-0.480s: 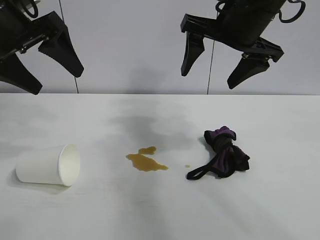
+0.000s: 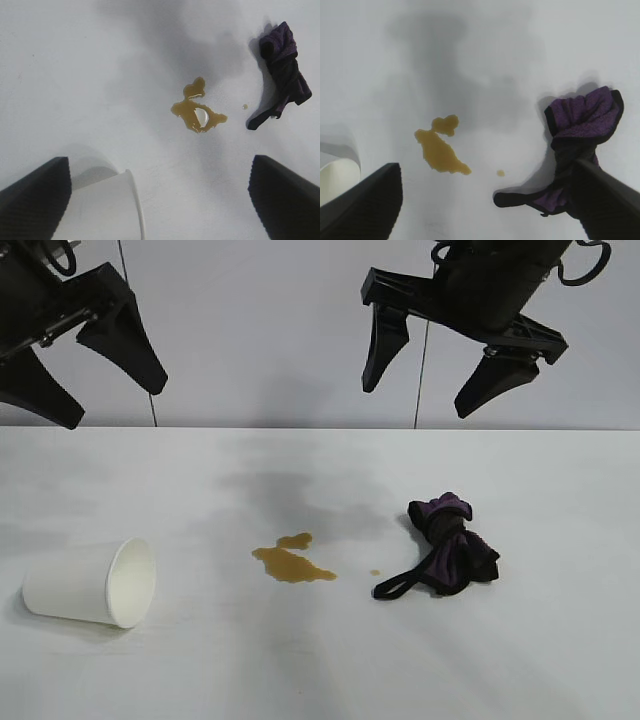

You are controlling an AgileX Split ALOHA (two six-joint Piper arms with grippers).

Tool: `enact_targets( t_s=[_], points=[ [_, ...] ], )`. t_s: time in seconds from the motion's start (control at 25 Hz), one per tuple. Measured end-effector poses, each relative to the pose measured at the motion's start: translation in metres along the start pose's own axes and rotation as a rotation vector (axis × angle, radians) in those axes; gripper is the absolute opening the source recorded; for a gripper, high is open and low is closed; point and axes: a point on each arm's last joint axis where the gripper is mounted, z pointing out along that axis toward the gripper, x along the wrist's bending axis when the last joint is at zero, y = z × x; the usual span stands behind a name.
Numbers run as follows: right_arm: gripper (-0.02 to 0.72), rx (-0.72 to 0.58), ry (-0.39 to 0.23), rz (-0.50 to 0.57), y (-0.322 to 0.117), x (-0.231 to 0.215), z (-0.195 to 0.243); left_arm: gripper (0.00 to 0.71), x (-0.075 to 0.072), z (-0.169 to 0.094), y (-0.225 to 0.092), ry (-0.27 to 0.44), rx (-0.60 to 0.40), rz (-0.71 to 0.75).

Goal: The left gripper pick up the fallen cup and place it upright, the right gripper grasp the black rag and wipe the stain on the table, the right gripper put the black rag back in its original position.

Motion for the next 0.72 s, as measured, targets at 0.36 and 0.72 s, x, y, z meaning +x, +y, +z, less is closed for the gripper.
enact_targets(
  t_s=[0.36, 0.72],
  points=[
    [0.631, 0.000, 0.000, 0.000, 0.000, 0.000, 0.000, 0.694, -0.002, 0.000, -0.001, -0.020, 0.015, -0.001],
    [0.631, 0.000, 0.000, 0.000, 0.000, 0.000, 0.000, 0.691, -0.010, -0.003, -0.017, -0.069, 0.240, 0.775]
  ],
)
